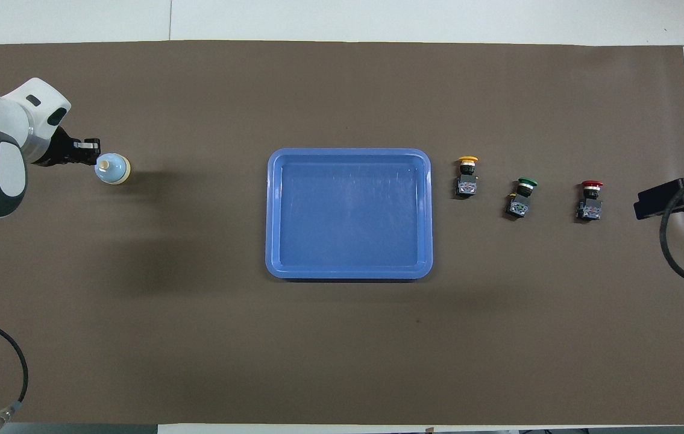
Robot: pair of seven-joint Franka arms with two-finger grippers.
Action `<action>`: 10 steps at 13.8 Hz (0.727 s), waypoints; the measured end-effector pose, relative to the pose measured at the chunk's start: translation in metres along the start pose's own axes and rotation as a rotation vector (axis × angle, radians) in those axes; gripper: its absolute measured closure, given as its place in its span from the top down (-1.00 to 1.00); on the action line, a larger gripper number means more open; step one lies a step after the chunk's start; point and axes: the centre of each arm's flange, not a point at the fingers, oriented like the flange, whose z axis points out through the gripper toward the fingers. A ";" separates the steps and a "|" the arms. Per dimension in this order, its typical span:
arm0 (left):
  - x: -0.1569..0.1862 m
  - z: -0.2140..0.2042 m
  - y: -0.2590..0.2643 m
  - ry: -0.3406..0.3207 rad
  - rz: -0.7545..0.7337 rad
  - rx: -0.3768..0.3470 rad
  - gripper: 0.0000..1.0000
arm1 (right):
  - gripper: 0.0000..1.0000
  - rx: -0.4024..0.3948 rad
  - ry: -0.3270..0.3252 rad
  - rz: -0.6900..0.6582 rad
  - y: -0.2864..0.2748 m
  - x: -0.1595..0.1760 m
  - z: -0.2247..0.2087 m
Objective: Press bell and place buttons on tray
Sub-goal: 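Move the left gripper over the bell and press down on it, then lift the left gripper off the bell and return it to rest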
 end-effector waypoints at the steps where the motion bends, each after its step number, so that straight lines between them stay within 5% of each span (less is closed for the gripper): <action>1: 0.000 0.001 0.000 0.002 0.000 0.000 -0.98 | 1.00 0.000 0.000 0.000 0.000 0.000 0.000; 6: -0.001 0.016 0.001 0.057 0.001 0.000 -0.98 | 1.00 0.000 0.000 0.000 0.000 0.000 0.000; 10: 0.000 0.014 0.000 0.019 -0.001 0.000 -0.98 | 1.00 0.000 0.000 0.000 0.000 0.000 0.000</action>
